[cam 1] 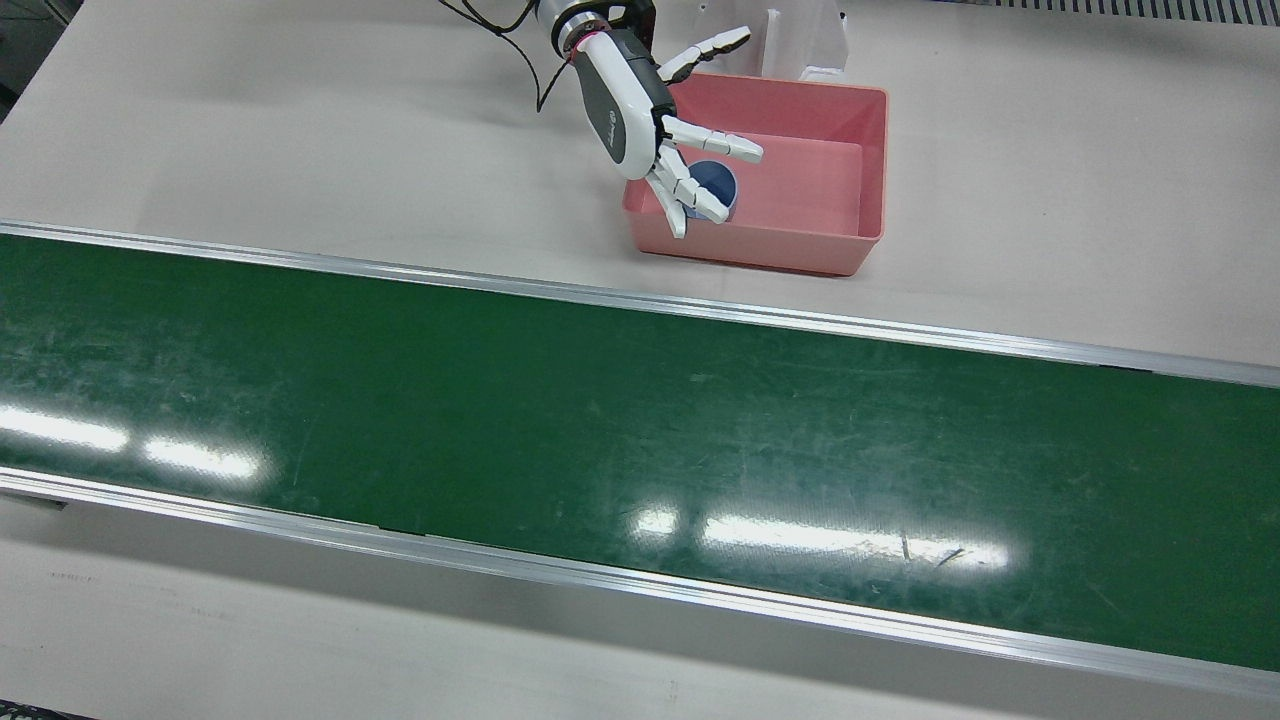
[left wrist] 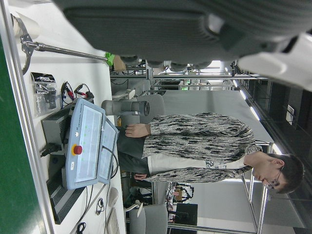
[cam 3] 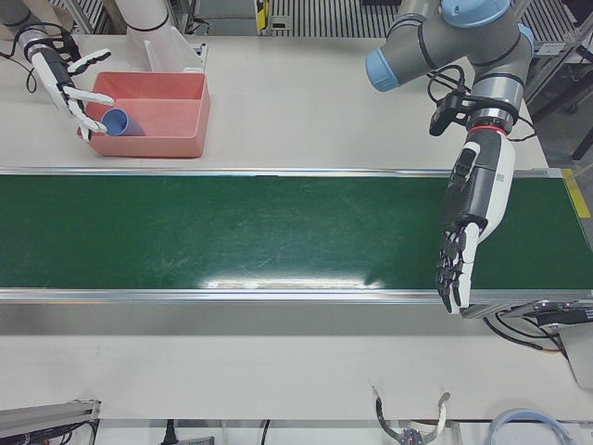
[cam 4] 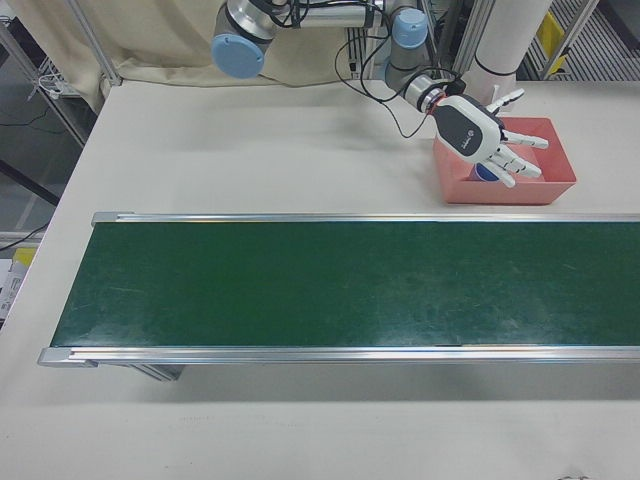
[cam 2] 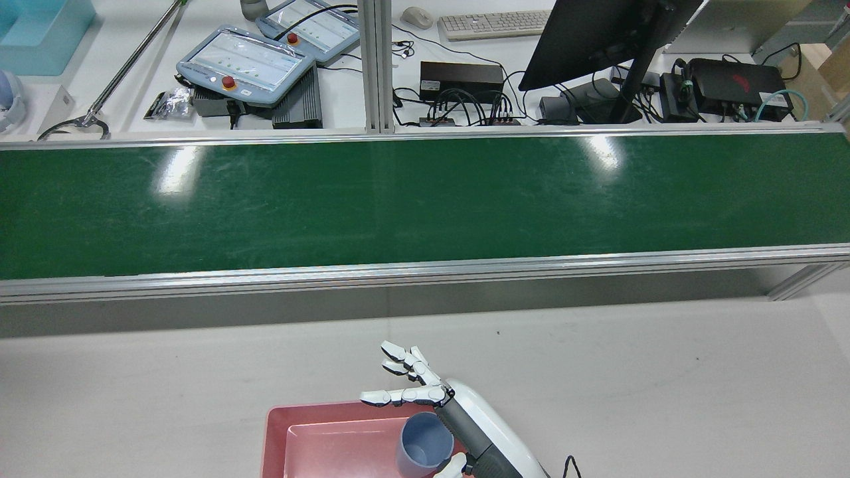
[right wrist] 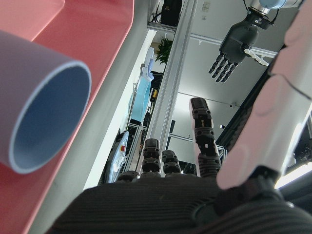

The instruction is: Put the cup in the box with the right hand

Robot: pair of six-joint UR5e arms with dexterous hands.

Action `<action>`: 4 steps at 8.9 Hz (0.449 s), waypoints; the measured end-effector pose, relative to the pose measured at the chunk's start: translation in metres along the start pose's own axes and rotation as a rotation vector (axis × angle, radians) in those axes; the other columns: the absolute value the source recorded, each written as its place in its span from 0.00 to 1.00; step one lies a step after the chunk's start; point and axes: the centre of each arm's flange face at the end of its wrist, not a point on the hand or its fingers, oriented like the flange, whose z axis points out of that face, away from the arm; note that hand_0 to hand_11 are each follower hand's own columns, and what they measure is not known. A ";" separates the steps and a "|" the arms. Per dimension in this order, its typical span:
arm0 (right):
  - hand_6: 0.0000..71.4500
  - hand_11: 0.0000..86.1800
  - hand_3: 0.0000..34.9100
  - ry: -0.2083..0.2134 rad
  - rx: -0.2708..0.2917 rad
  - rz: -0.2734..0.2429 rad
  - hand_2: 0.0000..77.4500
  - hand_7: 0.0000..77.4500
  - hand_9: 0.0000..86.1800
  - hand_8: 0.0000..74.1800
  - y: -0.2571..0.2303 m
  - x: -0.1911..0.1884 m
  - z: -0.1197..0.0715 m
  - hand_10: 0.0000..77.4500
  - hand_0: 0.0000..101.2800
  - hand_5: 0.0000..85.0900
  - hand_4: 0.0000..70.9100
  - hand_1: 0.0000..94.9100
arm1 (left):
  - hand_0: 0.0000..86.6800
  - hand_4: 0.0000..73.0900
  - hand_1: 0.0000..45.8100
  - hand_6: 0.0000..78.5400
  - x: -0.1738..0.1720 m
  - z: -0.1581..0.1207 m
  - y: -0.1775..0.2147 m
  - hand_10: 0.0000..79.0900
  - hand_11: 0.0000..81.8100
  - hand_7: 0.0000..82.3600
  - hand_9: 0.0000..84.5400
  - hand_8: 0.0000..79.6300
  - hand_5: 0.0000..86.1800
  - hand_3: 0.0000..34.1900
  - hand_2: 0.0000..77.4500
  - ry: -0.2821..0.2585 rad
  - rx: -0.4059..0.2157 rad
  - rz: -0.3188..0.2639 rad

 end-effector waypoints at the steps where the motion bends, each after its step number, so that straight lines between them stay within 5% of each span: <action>1: 0.05 0.01 0.00 -0.046 0.002 0.016 0.08 0.18 0.20 0.12 -0.008 -0.040 0.006 0.00 0.47 0.04 0.27 0.05 | 0.00 0.01 0.01 0.01 0.000 0.000 0.000 0.00 0.00 0.01 0.00 0.00 0.01 0.00 0.01 0.000 0.000 0.000; 2: 0.07 0.01 0.00 -0.094 0.009 0.010 0.04 0.20 0.20 0.12 -0.018 -0.085 0.008 0.00 0.48 0.04 0.27 0.12 | 0.00 0.01 0.01 0.01 0.000 0.000 0.000 0.00 0.00 0.01 0.00 0.00 0.01 0.00 0.01 0.000 0.000 0.000; 4: 0.07 0.01 0.00 -0.137 0.027 -0.025 0.02 0.21 0.20 0.14 -0.047 -0.164 0.006 0.00 0.55 0.07 0.52 0.14 | 0.00 0.01 0.01 0.01 0.000 0.000 0.000 0.00 0.00 0.01 0.00 0.00 0.00 0.00 0.01 0.000 0.000 0.000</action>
